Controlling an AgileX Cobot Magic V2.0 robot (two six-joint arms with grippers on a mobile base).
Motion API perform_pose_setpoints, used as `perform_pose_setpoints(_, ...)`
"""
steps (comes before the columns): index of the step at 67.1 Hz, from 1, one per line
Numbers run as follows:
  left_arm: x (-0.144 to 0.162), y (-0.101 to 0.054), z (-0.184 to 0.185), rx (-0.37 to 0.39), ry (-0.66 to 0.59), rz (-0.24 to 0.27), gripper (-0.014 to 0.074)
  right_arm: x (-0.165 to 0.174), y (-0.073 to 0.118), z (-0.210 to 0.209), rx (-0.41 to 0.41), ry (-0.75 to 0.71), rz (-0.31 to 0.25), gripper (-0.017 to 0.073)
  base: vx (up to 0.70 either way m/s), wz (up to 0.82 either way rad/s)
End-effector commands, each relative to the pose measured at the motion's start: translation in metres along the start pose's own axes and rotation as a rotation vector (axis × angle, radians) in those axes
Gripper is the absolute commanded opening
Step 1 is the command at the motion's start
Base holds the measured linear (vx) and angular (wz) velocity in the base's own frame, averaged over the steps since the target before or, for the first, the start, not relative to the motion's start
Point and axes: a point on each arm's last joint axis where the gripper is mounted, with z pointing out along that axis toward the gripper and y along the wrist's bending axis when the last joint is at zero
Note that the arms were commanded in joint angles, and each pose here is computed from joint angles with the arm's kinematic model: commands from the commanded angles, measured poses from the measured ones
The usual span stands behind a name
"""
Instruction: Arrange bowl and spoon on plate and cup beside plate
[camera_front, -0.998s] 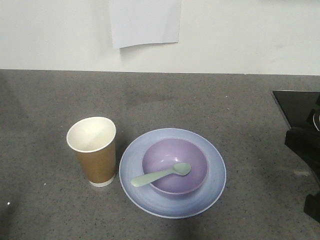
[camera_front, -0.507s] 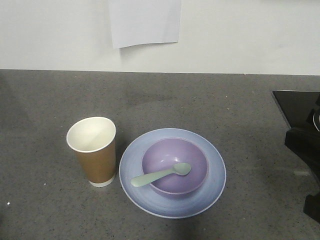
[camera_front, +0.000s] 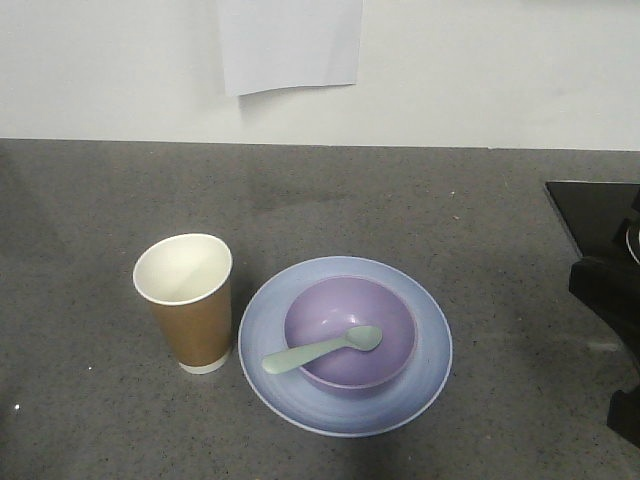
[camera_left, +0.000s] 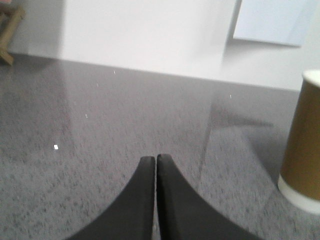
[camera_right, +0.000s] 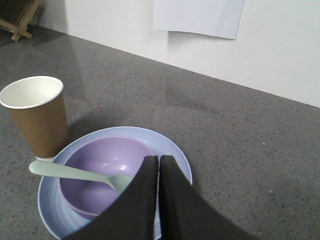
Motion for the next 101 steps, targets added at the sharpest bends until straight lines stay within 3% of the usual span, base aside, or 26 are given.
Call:
perform_pose_setpoints(1,-0.0049,-0.0015,-0.0003,0.024,-0.116,-0.029,-0.0006,-0.0130,-0.0018,-0.0036,0.024,-0.080,0.006,-0.0004,0.00,0.00)
perform_pose_setpoints(16,-0.0055,-0.0027,-0.0004,0.047,-0.124,-0.073,-0.0006,-0.0130,-0.0018,-0.0036,0.024,-0.080,0.006,-0.0004,0.00,0.00)
perform_pose_setpoints(23,-0.0051,-0.0044,-0.0005,0.075,-0.119,-0.045,-0.0006,-0.0130,-0.0018,-0.0036,0.024,-0.080,0.006,-0.0004,0.00,0.00)
perform_pose_setpoints(32,-0.0052,-0.0048,-0.0005,0.083,-0.119,-0.059,-0.0006,-0.0130,-0.0018,-0.0036,0.024,-0.080,0.006,-0.0004,0.00,0.00)
perform_pose_setpoints(52,-0.0053,-0.0048,-0.0005,0.080,-0.122,-0.025,-0.0006,-0.0130,-0.0018,-0.0036,0.024,-0.080,0.006,-0.0004,0.00,0.00)
perform_pose_setpoints(101,-0.0054,-0.0039,-0.0005,0.063,-0.121,-0.026,-0.0006,-0.0125,-0.0015,-0.0035,0.021,-0.074,0.006,-0.0004,0.00,0.00)
